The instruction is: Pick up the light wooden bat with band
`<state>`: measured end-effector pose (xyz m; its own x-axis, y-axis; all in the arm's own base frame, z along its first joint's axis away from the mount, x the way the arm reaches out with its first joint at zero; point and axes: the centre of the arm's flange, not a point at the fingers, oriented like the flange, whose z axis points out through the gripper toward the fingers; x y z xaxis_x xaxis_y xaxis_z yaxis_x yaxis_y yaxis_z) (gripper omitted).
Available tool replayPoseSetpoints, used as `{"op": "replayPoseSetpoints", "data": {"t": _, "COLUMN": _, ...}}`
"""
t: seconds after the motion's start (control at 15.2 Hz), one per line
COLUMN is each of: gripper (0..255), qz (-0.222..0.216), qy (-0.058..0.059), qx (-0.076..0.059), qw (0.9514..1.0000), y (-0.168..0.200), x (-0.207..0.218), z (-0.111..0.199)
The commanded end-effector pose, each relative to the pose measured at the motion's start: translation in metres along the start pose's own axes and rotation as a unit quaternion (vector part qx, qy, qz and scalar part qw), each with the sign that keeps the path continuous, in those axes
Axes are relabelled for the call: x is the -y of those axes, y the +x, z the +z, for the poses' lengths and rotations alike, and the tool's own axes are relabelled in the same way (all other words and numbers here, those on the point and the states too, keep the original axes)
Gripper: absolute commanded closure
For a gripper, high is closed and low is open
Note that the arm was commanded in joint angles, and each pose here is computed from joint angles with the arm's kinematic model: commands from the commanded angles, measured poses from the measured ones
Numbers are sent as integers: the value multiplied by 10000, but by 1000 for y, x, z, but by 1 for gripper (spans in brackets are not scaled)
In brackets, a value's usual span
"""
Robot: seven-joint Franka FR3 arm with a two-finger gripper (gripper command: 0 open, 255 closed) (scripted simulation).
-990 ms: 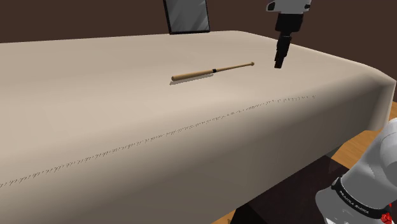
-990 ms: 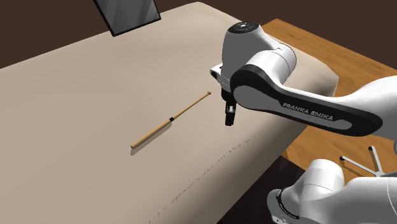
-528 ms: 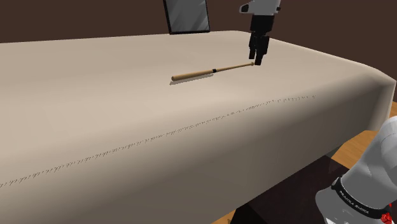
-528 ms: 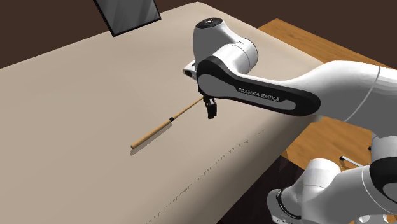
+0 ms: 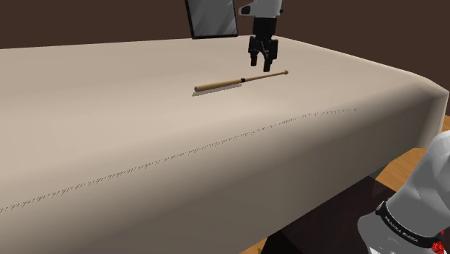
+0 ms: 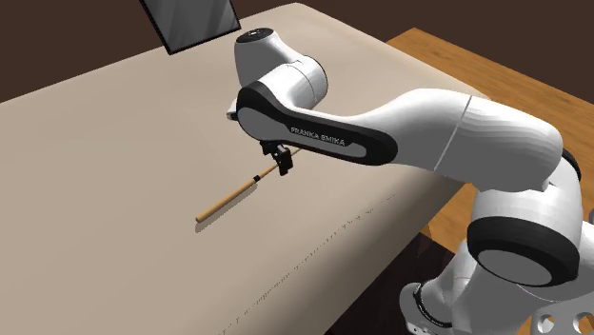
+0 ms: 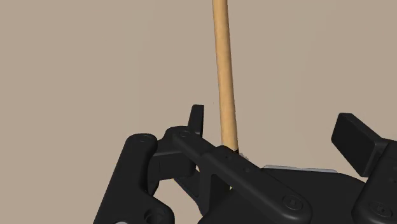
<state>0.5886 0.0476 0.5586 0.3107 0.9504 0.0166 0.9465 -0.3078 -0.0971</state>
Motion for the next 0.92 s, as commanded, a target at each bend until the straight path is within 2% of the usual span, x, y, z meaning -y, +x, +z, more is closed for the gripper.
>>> {"op": "replayPoseSetpoints", "data": {"t": 0.0, "gripper": 0, "qz": -532, "qy": 27, "qx": -20, "qw": 9986, "y": 25, "x": -14, "z": 3}}
{"op": "replayPoseSetpoints", "data": {"t": 0.07, "gripper": 0, "qz": -735, "qy": 38, "qx": -26, "qw": 9973, "y": 35, "x": -18, "z": 4}}
{"op": "replayPoseSetpoints", "data": {"t": 0.66, "gripper": 0, "qz": -735, "qy": 38, "qx": -26, "qw": 9973, "y": 34, "x": -22, "z": 43}}
{"op": "replayPoseSetpoints", "data": {"t": 0.73, "gripper": 255, "qz": -735, "qy": 38, "qx": -26, "qw": 9973, "y": 34, "x": -22, "z": 43}}
{"op": "replayPoseSetpoints", "data": {"t": 0.86, "gripper": 255, "qz": -735, "qy": 38, "qx": -26, "qw": 9973, "y": 34, "x": -22, "z": 43}}
